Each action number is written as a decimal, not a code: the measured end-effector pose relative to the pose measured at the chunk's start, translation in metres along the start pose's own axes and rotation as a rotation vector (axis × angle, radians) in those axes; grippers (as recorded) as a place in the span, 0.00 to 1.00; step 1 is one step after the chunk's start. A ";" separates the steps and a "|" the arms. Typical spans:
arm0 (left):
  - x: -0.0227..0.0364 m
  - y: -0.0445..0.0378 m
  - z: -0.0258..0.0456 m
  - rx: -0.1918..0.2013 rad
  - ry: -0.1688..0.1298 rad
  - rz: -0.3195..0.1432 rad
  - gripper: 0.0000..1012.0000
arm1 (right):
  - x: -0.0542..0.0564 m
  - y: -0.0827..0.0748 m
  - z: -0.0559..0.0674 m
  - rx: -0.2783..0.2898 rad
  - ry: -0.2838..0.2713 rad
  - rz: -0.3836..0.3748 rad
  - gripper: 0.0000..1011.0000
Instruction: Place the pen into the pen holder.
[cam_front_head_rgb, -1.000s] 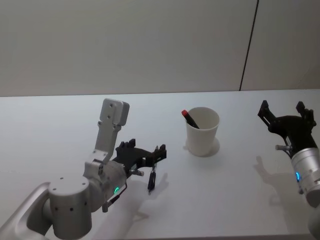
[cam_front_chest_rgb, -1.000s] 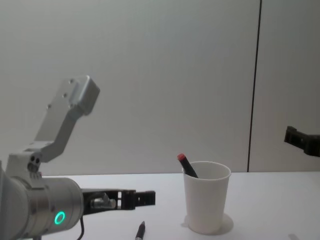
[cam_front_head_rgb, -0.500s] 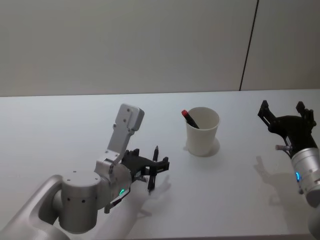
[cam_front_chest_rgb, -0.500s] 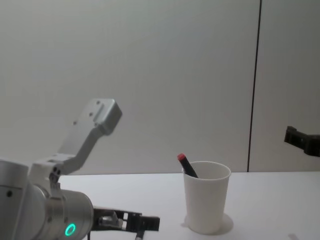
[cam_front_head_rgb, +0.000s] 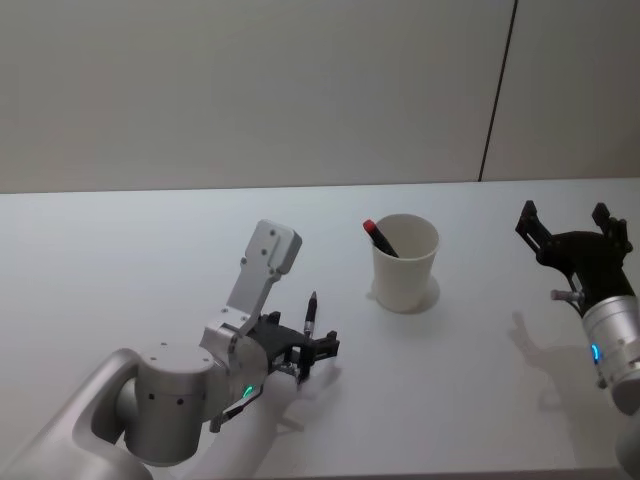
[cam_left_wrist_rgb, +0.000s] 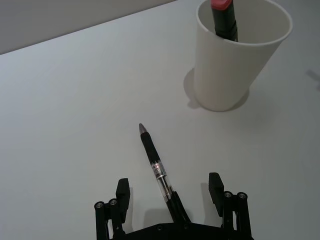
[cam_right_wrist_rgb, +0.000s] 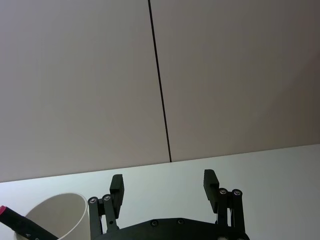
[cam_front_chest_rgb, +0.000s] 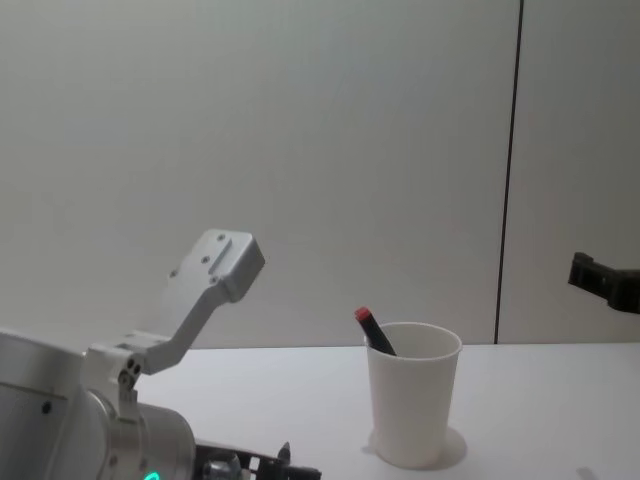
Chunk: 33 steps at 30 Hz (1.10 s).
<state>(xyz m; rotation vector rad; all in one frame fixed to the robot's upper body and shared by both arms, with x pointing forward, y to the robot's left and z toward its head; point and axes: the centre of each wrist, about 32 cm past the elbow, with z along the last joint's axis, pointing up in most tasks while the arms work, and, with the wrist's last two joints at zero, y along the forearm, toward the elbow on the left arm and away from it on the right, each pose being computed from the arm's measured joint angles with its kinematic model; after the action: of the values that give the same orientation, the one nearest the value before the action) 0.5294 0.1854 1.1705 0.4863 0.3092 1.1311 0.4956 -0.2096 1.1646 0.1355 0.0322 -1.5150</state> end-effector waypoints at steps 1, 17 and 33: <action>0.0000 -0.0004 -0.0004 0.003 -0.002 0.001 0.99 | 0.000 0.000 0.000 0.000 0.000 0.000 0.99; -0.0015 -0.0077 -0.0047 0.062 -0.036 0.008 0.95 | 0.000 0.000 0.000 0.000 0.000 0.000 0.99; -0.0020 -0.0107 -0.0080 0.091 -0.047 0.015 0.56 | 0.000 0.000 0.000 0.000 0.000 0.000 0.99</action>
<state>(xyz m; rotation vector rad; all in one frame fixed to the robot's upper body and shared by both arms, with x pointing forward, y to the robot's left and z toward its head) 0.5332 0.1816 1.1581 0.5953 0.3180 1.1218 0.4956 -0.2096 1.1646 0.1354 0.0322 -1.5150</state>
